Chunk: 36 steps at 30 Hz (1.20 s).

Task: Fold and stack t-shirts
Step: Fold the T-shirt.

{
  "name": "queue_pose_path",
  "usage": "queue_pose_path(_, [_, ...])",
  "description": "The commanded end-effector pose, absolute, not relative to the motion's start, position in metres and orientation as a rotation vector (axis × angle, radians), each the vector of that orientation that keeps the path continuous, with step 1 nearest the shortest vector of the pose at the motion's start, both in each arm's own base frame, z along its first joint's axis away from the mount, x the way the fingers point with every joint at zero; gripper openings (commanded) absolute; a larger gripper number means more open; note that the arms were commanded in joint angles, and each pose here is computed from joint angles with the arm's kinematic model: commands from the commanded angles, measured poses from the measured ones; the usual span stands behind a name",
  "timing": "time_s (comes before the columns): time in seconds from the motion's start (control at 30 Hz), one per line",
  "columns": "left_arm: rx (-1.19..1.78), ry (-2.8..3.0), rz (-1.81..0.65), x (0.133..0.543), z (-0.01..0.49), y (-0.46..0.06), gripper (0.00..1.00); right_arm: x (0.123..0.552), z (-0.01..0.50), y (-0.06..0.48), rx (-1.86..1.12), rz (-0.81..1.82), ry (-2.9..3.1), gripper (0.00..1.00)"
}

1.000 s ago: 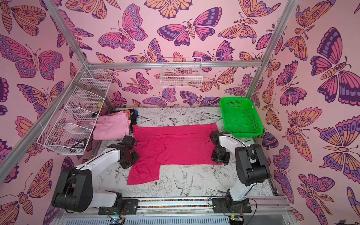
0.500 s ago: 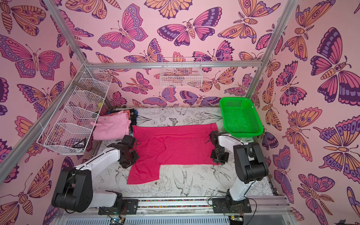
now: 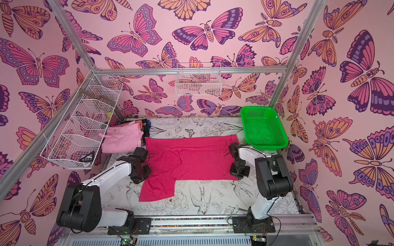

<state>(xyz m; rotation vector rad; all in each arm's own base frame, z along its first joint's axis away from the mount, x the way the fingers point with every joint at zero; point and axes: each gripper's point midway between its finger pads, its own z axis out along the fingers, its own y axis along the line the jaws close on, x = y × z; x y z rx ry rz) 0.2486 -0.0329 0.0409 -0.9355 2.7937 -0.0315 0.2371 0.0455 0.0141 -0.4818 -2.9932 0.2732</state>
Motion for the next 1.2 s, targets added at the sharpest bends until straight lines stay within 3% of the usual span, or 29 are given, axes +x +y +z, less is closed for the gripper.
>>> queue_pose_path(0.0, [-0.903,2.773,-0.024,0.255,0.057,-0.032,0.0,0.247,0.025,0.044,-0.499,0.275,-3.039,0.0])
queue_pose_path(0.4, [-0.855,2.69,-0.07,0.292,0.093,-0.037,0.0,0.294,0.076,0.049,-0.476,0.25,-3.168,0.0])
queue_pose_path(0.8, [-0.803,2.612,-0.088,0.348,0.127,-0.041,0.0,0.332,0.073,0.048,-0.434,0.27,-3.165,0.0])
queue_pose_path(1.17, [-0.806,2.633,-0.044,0.361,0.117,-0.039,0.0,0.365,0.073,0.047,-0.413,0.275,-3.17,0.0])
